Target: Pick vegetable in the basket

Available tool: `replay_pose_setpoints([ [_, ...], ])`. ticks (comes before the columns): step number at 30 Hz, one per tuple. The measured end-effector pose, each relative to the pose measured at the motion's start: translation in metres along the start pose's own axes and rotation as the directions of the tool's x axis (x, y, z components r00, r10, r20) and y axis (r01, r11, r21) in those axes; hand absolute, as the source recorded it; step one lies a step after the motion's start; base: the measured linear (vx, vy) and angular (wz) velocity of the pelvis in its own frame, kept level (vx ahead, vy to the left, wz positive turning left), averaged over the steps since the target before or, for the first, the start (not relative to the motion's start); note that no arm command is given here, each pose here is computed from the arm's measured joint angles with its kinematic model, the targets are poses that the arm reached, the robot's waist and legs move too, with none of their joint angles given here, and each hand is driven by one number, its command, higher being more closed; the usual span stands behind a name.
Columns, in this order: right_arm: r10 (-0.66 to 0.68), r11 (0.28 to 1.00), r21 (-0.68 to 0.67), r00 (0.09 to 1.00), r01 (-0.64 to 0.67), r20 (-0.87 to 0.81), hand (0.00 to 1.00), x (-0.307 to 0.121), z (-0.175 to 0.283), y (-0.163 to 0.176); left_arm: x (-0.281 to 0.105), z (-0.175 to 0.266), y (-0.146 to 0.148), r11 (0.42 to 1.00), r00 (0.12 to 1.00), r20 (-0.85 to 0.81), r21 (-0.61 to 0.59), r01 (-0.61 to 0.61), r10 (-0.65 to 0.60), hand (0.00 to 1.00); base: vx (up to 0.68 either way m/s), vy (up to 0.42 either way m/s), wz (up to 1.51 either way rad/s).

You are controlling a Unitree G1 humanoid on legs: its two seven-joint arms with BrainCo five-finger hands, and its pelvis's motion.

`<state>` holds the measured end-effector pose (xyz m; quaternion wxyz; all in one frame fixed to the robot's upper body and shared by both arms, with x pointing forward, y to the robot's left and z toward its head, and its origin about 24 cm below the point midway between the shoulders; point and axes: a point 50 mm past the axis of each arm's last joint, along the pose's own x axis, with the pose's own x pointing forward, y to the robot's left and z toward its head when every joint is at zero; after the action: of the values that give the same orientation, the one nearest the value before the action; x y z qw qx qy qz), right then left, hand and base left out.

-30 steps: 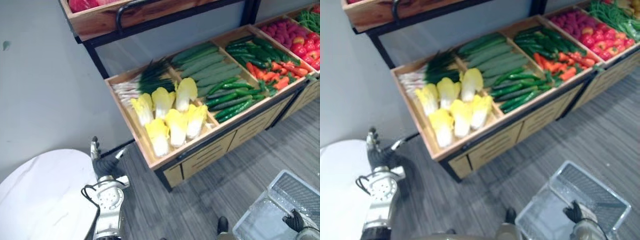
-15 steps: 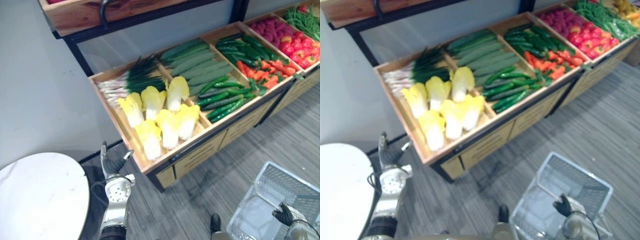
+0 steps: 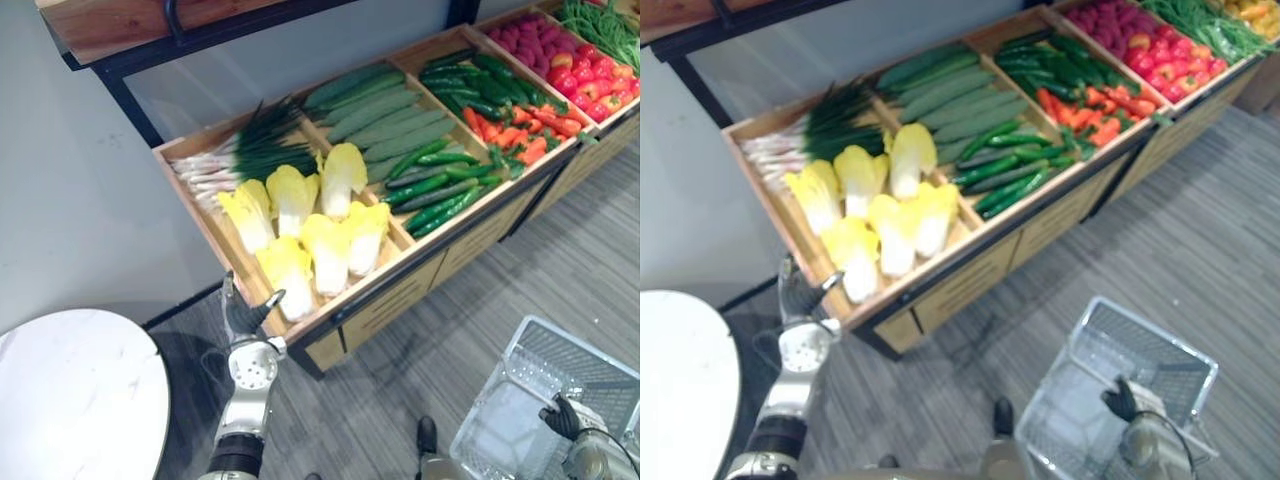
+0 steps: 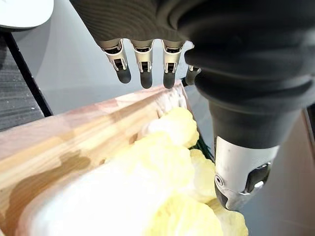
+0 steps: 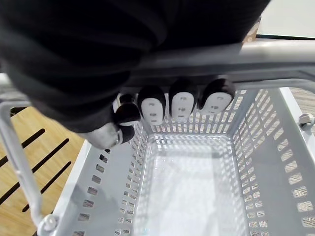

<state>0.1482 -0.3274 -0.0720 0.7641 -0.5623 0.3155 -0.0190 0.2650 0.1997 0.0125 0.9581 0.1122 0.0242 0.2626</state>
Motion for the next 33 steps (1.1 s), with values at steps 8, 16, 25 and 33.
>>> replay_pose_setpoints([
  [8, -0.016, 1.0, 0.011, 1.0, 0.016, -0.004, 1.0, 0.001, 0.002, 0.002, -0.004, 0.007, -0.012, 0.999, 0.998, 0.03, -0.008, 0.049, -0.049, 0.0, 0.0, 0.0, 0.0],
  [16, -0.022, 1.0, 0.02, 1.0, 0.022, 0.001, 1.0, 0.001, 0.005, 0.004, -0.005, 0.008, -0.013, 0.999, 0.999, 0.038, 0.01, 0.031, -0.031, 0.0, -0.02, -0.018, -0.05],
  [25, -0.094, 0.995, 0.028, 0.995, 0.093, 0.035, 1.0, 0.008, 0.016, -0.008, 0.01, 0.017, -0.02, 1.0, 0.999, 0.048, -0.003, -0.006, 0.006, 0.0, 0.02, -0.026, -0.08],
  [33, -0.12, 0.993, 0.026, 0.988, 0.118, 0.095, 1.0, 0.015, 0.032, -0.015, 0.023, 0.029, -0.026, 0.998, 0.997, 0.06, -0.019, -0.054, 0.056, 0.0, -0.03, -0.032, -0.08],
])
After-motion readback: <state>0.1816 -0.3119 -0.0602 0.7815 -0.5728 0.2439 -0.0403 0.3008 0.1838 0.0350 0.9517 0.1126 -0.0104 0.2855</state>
